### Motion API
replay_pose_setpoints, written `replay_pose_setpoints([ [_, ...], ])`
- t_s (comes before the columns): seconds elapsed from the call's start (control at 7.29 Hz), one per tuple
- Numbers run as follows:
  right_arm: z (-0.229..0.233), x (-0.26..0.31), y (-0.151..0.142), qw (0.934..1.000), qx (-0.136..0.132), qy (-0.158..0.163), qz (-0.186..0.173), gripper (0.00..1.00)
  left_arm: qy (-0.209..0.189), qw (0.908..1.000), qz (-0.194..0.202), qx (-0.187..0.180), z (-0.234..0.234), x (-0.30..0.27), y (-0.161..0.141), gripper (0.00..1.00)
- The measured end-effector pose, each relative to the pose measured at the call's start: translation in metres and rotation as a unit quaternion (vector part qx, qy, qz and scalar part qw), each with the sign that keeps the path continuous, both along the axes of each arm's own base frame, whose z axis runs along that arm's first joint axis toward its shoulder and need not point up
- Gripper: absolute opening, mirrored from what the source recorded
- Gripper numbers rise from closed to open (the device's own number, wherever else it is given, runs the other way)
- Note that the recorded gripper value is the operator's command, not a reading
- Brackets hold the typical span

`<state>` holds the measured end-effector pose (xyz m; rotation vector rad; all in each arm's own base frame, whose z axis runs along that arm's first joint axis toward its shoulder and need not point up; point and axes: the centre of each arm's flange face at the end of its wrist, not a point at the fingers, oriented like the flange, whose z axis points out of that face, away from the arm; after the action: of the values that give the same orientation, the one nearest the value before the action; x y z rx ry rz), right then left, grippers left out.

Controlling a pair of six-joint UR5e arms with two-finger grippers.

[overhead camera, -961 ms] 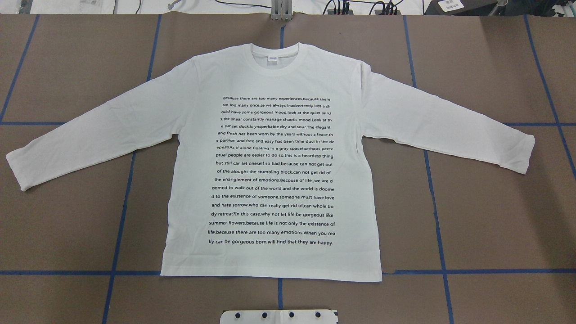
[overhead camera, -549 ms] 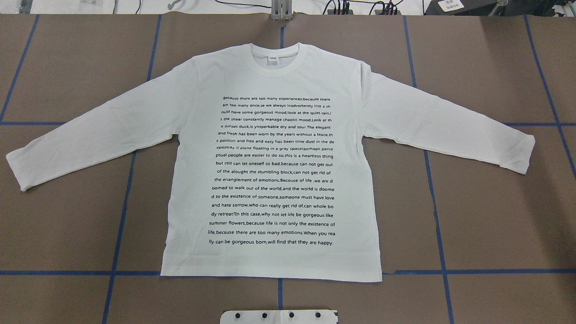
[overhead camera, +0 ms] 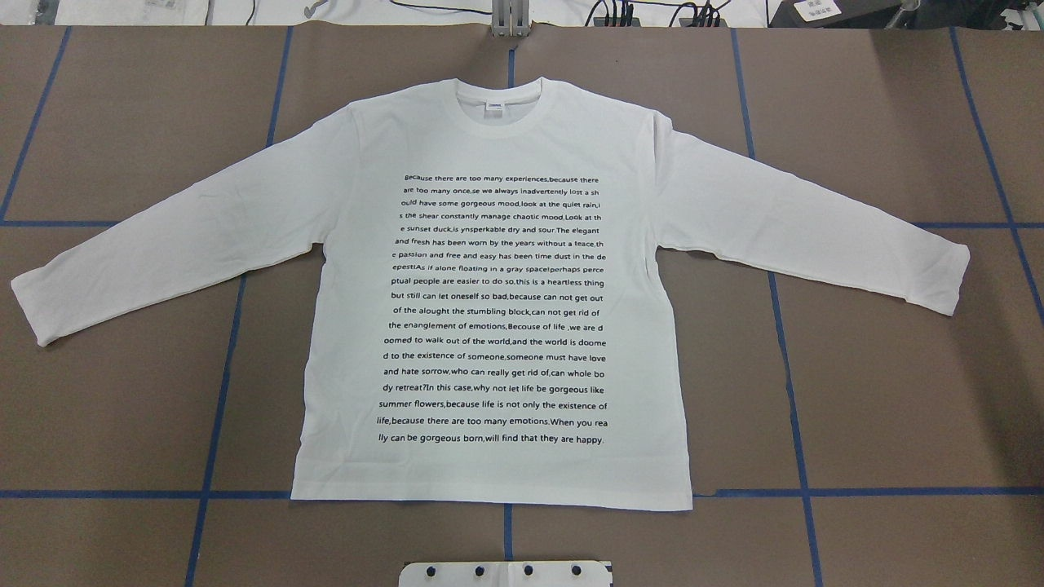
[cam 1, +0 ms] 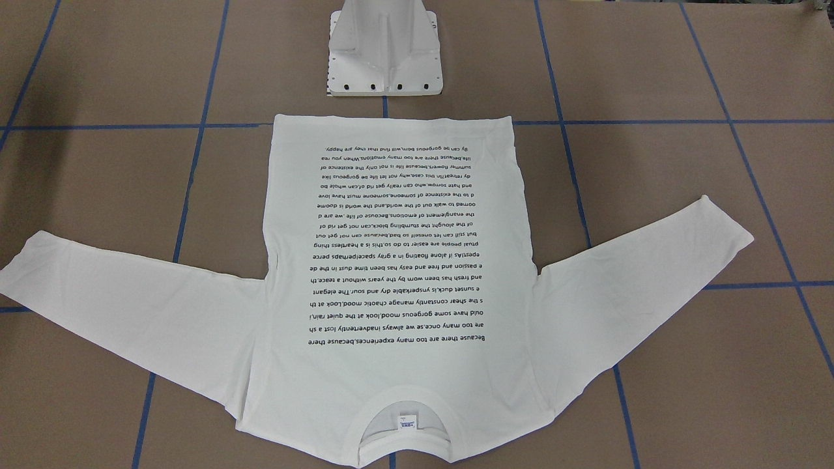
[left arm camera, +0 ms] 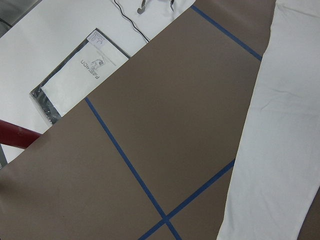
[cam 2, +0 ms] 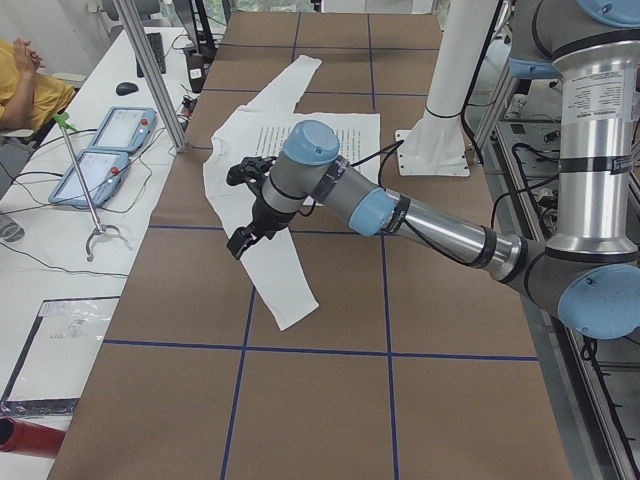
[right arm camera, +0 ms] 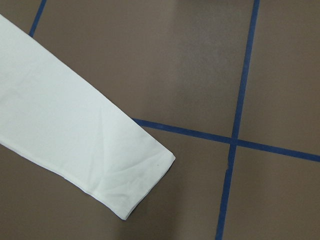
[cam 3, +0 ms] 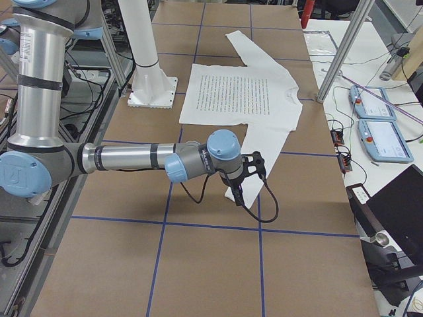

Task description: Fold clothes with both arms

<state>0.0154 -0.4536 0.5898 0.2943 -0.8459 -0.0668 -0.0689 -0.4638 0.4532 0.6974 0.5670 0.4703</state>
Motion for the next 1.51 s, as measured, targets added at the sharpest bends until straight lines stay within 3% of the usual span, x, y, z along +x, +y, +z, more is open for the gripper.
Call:
replay_pose_setpoints([
  [0.27, 0.031, -0.054, -0.004, 0.9985, -0.012, -0.012, 0.053, 0.91, 0.000, 1.0000, 0.000, 0.003, -0.001, 0.000, 0.001, 1.00],
  [0.55, 0.058, -0.088, 0.002, 0.9961, -0.026, -0.028, 0.080, 0.90, 0.001, 1.0000, 0.000, 0.003, -0.002, 0.000, 0.001, 1.00],
  [1.51, 0.085, -0.162, 0.017, 0.9987, -0.025, 0.012, 0.044, 0.84, -0.001, 1.0000, 0.001, 0.006, -0.002, -0.001, 0.001, 1.00],
])
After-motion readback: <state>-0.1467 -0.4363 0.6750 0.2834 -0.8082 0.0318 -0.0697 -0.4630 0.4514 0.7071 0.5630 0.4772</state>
